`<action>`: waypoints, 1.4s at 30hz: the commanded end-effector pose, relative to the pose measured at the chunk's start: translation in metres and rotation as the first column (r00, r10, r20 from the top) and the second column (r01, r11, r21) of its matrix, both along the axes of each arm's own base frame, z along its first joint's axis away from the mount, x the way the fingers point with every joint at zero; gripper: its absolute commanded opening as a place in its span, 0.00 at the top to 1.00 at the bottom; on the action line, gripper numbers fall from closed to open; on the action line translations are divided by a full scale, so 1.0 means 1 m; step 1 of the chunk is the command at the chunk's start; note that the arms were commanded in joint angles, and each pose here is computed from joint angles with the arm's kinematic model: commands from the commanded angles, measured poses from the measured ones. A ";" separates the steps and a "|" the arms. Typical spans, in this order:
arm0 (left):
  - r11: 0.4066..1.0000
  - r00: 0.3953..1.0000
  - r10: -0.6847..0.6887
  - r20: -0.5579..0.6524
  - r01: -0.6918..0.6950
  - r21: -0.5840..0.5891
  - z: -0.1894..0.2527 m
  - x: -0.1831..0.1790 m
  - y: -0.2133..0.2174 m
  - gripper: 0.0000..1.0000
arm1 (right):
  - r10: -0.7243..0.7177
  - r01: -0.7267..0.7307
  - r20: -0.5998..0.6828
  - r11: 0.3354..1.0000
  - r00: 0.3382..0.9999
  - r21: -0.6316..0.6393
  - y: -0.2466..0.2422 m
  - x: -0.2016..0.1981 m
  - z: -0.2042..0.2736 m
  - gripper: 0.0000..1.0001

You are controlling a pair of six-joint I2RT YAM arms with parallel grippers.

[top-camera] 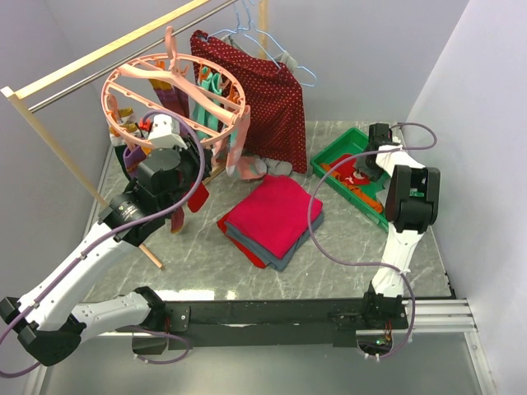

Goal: Clip the socks to the hanger
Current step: Adjust the sock in the bin.

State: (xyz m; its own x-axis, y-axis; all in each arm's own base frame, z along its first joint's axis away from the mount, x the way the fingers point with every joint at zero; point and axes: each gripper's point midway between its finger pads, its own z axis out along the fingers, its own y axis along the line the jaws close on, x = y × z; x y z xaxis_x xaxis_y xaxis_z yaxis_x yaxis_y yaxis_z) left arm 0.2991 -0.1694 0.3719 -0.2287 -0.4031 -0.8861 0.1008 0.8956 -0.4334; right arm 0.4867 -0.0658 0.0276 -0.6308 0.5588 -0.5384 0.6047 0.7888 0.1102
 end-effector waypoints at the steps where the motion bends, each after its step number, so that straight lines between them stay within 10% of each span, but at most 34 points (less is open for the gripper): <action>1: 1.000 1.000 -0.010 0.025 0.011 -0.019 0.008 -0.003 0.000 0.99 | -0.005 0.006 -0.032 1.000 0.999 0.015 -0.003 -0.003 0.002 0.48; 10: 1.000 0.999 -0.008 0.031 0.009 -0.018 0.011 -0.004 0.002 0.99 | 0.000 -0.001 0.029 1.000 1.000 0.008 -0.003 -0.001 0.017 0.99; 20: 1.000 0.999 0.003 0.039 -0.003 -0.002 0.016 -0.003 0.005 0.99 | 0.116 0.011 0.382 0.949 0.917 -0.314 -0.029 0.013 0.196 1.00; 28: 1.000 0.999 0.012 0.046 -0.012 0.001 0.019 -0.006 0.009 0.99 | 0.180 0.098 0.428 0.828 0.886 -0.552 -0.041 -0.015 0.288 0.97; 42: 1.000 0.999 0.014 0.039 -0.014 0.007 0.018 -0.005 0.009 0.99 | 0.283 -0.117 0.163 0.760 0.945 -0.639 -0.003 -0.017 0.188 0.94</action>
